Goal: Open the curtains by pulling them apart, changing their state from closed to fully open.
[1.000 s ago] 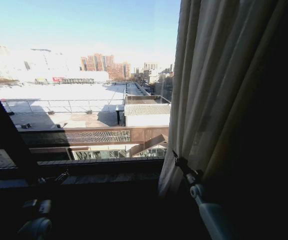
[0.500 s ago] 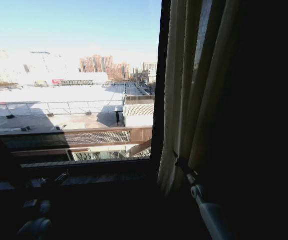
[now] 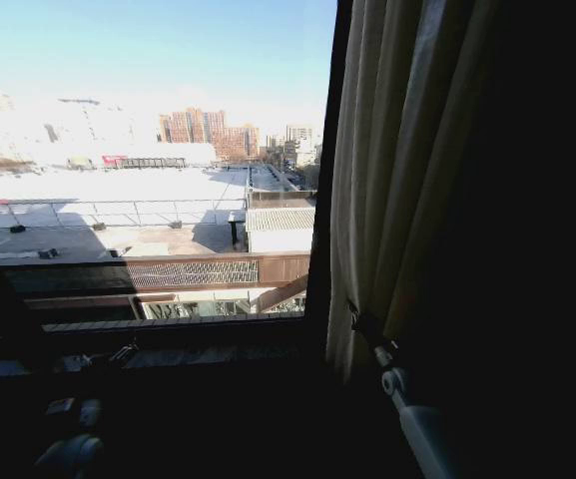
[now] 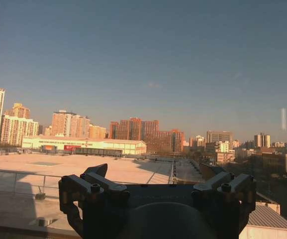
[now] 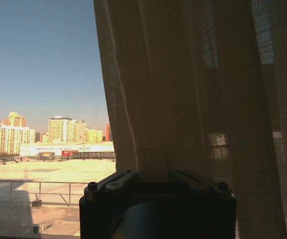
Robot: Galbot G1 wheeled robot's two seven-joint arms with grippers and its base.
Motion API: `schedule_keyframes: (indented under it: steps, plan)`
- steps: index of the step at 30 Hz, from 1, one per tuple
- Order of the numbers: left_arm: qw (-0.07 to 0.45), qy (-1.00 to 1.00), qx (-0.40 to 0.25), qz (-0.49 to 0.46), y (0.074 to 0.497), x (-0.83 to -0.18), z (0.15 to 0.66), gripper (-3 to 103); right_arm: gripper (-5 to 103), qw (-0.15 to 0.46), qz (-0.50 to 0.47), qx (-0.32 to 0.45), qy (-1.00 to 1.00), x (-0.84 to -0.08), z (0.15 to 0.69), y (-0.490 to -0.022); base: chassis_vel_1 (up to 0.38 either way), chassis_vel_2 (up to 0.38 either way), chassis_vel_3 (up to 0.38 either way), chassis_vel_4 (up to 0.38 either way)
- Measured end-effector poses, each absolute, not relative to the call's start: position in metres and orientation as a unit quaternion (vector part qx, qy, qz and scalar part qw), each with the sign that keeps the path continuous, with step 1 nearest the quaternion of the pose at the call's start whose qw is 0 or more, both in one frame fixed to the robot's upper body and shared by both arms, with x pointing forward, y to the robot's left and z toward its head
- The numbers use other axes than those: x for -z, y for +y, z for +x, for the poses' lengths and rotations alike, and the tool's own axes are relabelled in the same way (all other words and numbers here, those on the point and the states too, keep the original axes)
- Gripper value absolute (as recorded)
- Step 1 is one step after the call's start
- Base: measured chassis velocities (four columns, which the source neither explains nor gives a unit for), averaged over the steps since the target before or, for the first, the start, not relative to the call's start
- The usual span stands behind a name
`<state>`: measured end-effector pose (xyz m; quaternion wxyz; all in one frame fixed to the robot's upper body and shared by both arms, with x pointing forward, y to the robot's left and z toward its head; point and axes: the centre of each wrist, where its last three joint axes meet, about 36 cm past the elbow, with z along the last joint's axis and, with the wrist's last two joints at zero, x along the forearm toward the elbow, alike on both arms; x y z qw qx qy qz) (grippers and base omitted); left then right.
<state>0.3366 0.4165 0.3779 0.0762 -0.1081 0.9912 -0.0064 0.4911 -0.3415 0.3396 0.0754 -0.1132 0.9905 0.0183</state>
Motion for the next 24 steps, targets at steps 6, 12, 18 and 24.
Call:
schedule_keyframes:
  steps: [6,12,18,24]
  plan:
    - [0.076,0.991,0.006,-0.108,0.416,-0.378,0.337,100,0,0.086,-0.122,-0.006,0.989,-0.336,0.492,-0.346,-0.046,-0.037,0.035,0.051]
    - [0.076,0.991,0.006,-0.108,0.416,-0.378,0.337,100,0,0.075,-0.123,0.008,0.99,-0.335,0.497,-0.354,-0.069,-0.061,0.06,0.064]
    - [0.076,0.991,0.006,-0.108,0.416,-0.378,0.337,100,0,0.056,-0.064,0.012,0.996,-0.335,0.513,-0.376,-0.017,-0.021,0.013,0.013]
    - [0.076,0.991,0.006,-0.108,0.416,-0.378,0.337,100,0,0.035,0.032,0.02,0.999,-0.341,0.517,-0.403,0.0,0.0,0.0,0.0]
